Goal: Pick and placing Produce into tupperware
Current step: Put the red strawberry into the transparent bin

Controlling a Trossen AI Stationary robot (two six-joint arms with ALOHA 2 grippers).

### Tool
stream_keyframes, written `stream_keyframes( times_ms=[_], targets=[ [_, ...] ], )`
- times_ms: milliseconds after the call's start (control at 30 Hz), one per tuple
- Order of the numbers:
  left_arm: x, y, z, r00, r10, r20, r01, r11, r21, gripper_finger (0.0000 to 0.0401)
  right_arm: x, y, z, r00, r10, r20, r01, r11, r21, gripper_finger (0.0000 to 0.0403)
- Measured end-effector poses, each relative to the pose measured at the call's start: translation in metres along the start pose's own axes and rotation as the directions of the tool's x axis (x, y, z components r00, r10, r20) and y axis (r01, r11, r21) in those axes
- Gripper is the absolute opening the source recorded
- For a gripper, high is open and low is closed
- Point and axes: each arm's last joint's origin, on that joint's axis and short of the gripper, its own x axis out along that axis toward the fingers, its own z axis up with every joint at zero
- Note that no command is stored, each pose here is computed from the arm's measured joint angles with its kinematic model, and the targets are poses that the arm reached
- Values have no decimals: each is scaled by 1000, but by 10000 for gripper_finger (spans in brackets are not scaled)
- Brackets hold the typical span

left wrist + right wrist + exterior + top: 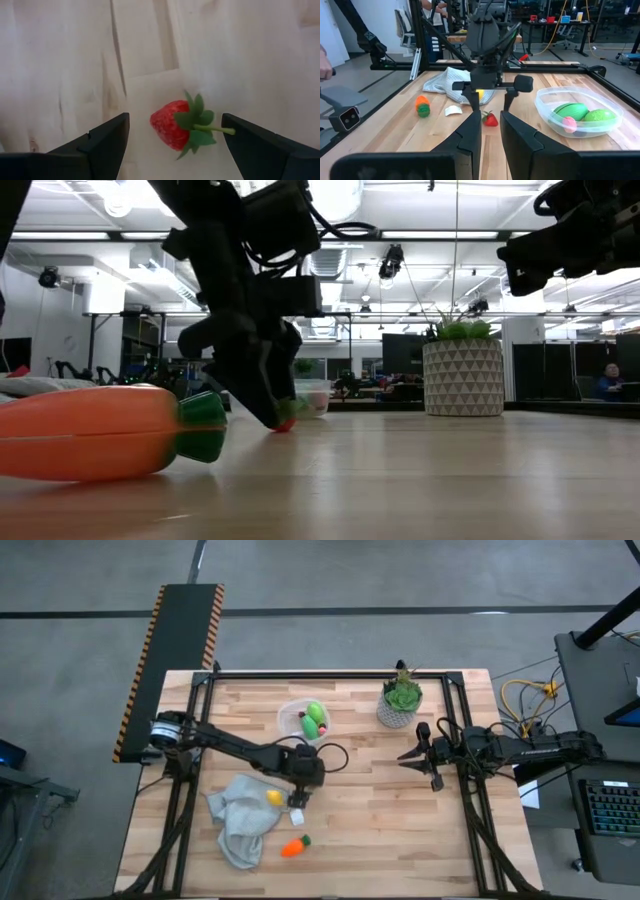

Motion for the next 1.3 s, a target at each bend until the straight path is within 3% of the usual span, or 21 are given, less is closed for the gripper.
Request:
stream_keyframes(
  times_ms=[567,1300],
  targets=[
    [7,5,-3,1000,-12,-13,12,1000,13,284,0,0,0,1000,0,0,0,1000,0,63],
    [8,7,-3,1000,-6,-5,6,1000,7,141,0,0,0,1000,0,0,0,1000,8,63]
  ],
)
